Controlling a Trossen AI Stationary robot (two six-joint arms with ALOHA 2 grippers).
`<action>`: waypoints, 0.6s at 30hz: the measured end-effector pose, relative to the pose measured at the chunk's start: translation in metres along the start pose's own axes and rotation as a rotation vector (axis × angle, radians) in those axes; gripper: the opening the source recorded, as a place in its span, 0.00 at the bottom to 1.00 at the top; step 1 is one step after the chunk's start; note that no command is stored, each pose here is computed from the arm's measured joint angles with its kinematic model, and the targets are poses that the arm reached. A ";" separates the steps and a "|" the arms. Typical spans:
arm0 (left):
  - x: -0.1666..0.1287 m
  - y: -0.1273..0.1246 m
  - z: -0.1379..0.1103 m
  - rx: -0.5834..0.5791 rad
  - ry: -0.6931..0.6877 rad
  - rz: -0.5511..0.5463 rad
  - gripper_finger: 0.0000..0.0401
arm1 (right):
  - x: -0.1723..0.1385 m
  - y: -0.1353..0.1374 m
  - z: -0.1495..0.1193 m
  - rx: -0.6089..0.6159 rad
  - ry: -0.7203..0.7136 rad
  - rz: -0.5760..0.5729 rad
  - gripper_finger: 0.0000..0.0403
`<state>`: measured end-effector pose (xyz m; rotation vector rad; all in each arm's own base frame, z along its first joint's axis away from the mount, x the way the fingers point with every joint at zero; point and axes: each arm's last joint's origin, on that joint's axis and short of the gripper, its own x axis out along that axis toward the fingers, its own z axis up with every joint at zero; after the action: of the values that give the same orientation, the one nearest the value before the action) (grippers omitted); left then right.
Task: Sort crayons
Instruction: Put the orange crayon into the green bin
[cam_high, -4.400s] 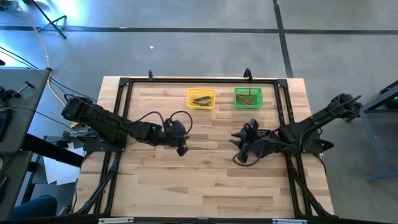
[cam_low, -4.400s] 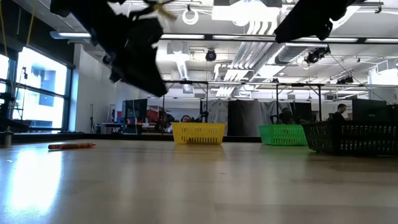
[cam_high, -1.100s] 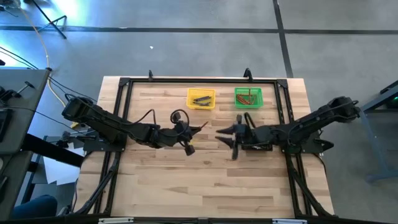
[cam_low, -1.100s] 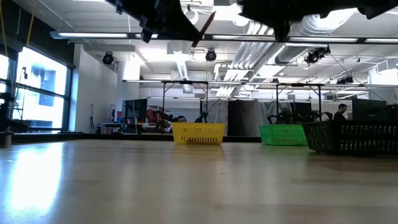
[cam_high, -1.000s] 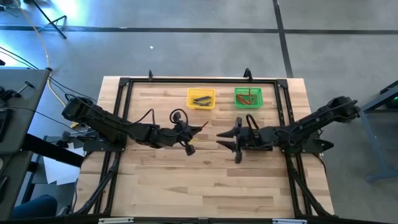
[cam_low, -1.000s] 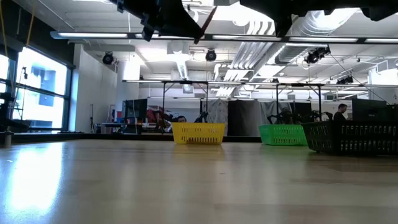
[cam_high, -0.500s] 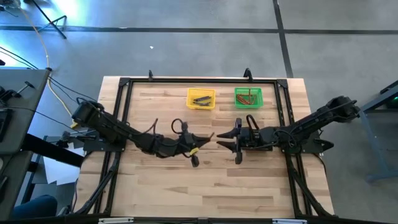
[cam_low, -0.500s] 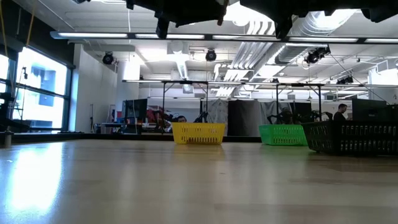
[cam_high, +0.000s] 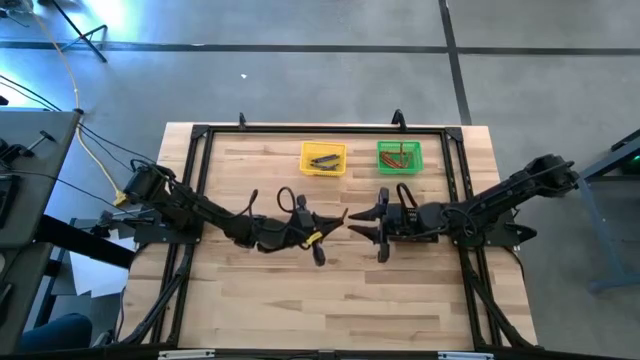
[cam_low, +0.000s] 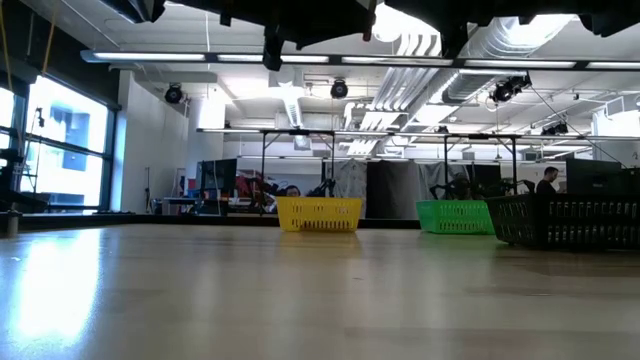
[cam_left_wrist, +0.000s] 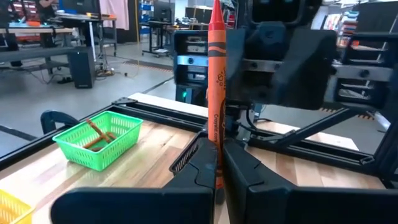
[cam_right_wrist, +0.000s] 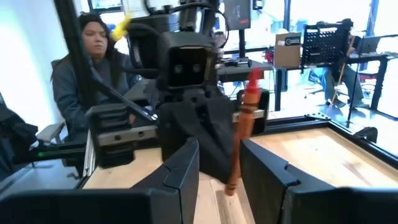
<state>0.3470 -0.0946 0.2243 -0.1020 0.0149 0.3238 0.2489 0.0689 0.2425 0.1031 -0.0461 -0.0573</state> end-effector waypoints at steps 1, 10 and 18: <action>0.000 0.000 0.000 -0.001 0.001 -0.001 0.00 | 0.001 -0.002 0.000 0.007 0.000 -0.008 0.27; 0.000 0.001 0.000 -0.006 0.001 0.001 0.00 | 0.003 -0.009 0.001 0.069 -0.011 -0.032 0.27; 0.001 0.001 0.000 -0.006 0.000 0.005 0.00 | 0.003 -0.009 0.002 0.080 -0.017 -0.031 0.27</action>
<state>0.3476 -0.0928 0.2243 -0.1081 0.0143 0.3290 0.2517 0.0595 0.2435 0.1834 -0.0642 -0.0874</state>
